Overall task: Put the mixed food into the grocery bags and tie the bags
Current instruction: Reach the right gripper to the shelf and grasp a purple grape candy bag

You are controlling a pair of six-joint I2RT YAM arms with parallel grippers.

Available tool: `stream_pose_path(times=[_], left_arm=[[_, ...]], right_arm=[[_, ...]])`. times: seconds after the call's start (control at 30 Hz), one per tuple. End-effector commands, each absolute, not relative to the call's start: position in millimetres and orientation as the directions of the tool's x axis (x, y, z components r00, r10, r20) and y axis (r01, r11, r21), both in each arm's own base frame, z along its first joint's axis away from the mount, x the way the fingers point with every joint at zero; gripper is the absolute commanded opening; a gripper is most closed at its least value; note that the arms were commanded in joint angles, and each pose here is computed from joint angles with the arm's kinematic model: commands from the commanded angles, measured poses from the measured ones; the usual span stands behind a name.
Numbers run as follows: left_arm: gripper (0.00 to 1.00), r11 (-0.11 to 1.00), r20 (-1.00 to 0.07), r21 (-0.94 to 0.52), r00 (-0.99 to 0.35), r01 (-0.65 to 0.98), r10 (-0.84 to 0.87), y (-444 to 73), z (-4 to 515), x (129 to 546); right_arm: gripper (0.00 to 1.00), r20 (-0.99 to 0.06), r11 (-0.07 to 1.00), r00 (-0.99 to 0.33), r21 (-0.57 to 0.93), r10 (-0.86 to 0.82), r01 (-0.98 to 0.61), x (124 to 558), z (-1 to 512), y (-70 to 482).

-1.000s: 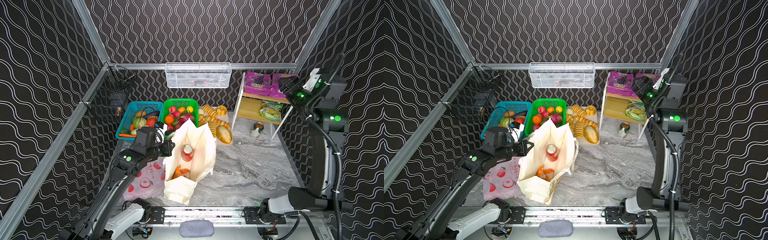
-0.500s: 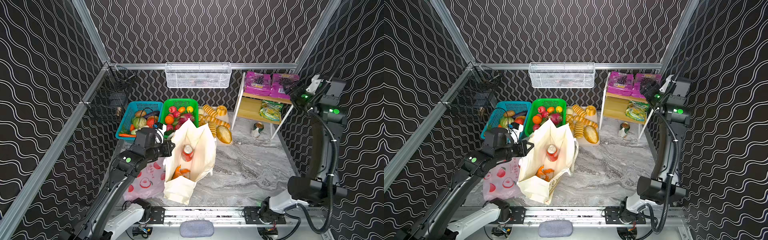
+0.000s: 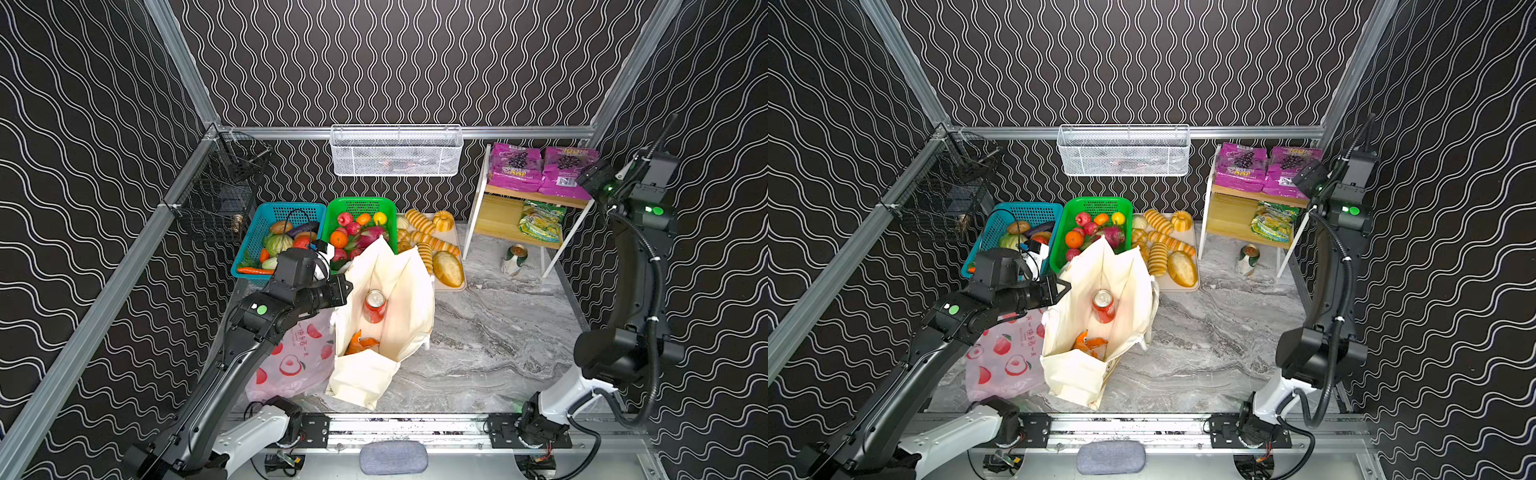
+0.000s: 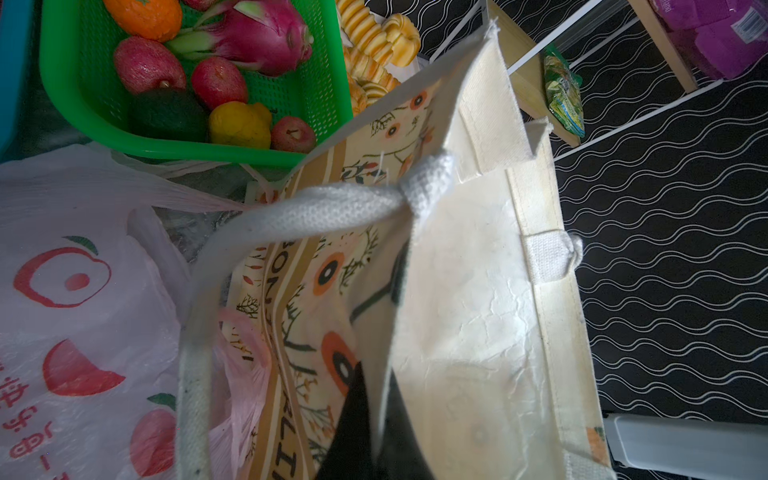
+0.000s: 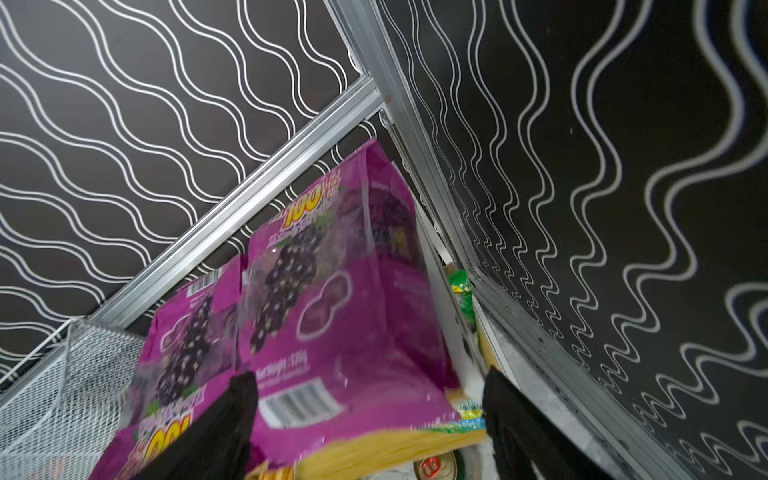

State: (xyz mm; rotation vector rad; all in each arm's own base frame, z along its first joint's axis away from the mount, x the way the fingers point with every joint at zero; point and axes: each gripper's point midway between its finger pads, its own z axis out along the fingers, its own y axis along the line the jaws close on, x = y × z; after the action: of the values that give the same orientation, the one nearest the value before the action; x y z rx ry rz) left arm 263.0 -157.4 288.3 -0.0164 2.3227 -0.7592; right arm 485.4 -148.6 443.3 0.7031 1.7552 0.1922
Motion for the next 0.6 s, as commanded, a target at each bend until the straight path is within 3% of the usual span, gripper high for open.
stream_pose_path(times=[0.0,0.23,0.33,0.53,0.57], left_arm=[[0.0,0.814,-0.662,-0.532,-0.714,0.233,-0.228,-160.9,308.9,272.9],[0.0,0.822,-0.657,-0.522,-0.722,0.228,-0.217,-160.3,304.3,273.5],[0.0,0.824,-0.656,-0.519,-0.724,0.228,-0.213,-160.3,304.6,273.5],[0.0,0.824,-0.657,-0.515,-0.726,0.236,-0.202,-160.4,306.6,271.1],[0.0,0.825,-0.657,-0.515,-0.726,0.234,-0.204,-160.0,306.3,271.1]], right_arm=[[0.85,-0.842,0.827,-0.139,0.458,0.521,0.327,502.7,449.6,-154.1],[0.81,-0.817,0.847,-0.235,0.479,0.527,0.233,534.0,423.2,-141.9],[0.74,-0.804,0.848,-0.271,0.489,0.529,0.203,538.9,412.0,-135.7],[0.28,-0.83,0.863,-0.252,0.445,0.498,0.242,527.7,416.3,-141.9],[0.16,-0.842,0.867,-0.23,0.435,0.487,0.244,522.0,425.0,-142.7]])
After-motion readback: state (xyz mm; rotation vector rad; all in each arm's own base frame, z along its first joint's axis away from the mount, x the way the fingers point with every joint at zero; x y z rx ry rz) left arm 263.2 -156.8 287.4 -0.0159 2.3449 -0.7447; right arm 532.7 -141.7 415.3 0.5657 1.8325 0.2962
